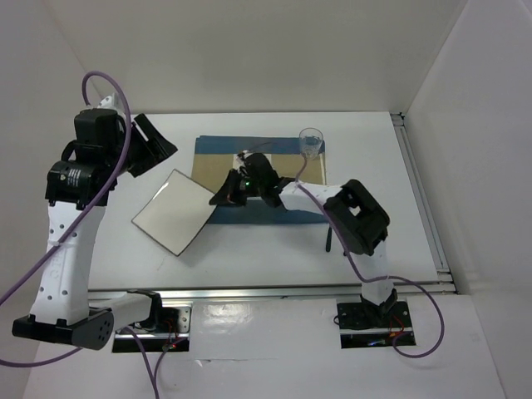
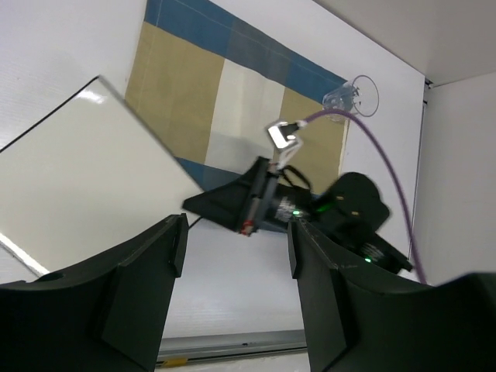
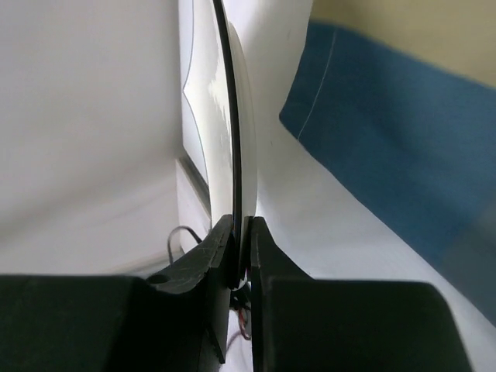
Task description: Set the dinner table for one person
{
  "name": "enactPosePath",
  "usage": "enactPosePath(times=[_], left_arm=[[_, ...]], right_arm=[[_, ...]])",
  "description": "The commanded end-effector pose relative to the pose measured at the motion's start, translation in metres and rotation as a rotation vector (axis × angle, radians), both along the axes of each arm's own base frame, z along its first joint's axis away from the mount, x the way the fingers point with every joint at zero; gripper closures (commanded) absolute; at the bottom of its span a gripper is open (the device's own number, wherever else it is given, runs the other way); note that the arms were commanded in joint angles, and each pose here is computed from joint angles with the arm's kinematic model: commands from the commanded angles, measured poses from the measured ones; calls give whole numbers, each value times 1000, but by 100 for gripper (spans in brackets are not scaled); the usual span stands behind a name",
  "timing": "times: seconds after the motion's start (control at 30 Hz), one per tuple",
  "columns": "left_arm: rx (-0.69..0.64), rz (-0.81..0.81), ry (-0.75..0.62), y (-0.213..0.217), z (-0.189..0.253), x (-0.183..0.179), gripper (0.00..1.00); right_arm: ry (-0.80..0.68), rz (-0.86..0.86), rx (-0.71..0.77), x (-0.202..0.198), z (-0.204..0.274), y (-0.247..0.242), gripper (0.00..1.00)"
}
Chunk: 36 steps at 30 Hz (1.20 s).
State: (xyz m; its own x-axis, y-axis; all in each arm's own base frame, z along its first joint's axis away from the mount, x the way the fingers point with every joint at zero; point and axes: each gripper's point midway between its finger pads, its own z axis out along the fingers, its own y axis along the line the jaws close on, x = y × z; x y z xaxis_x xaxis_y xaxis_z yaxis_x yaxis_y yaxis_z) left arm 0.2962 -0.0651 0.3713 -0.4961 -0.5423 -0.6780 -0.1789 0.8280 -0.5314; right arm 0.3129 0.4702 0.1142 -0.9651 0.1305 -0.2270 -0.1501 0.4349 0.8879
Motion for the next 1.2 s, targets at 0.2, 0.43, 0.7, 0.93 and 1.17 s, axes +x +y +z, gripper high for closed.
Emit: enactPosePath(times=[0.2, 0.43, 0.7, 0.93, 1.17], left_arm=[[-7, -20, 9, -5, -5, 6, 29], [-9, -37, 31, -9, -15, 6, 29], [0, -51, 39, -12, -18, 5, 29], [1, -51, 48, -12, -22, 5, 29], [13, -57, 46, -13, -22, 5, 29]], right_arm=[[-229, -381, 290, 34, 187, -86, 100], [-178, -724, 242, 54, 182, -156, 100], [-134, -917, 243, 90, 167, -219, 100], [-119, -984, 237, 105, 145, -237, 100], [-96, -962, 254, 110, 132, -233, 100]])
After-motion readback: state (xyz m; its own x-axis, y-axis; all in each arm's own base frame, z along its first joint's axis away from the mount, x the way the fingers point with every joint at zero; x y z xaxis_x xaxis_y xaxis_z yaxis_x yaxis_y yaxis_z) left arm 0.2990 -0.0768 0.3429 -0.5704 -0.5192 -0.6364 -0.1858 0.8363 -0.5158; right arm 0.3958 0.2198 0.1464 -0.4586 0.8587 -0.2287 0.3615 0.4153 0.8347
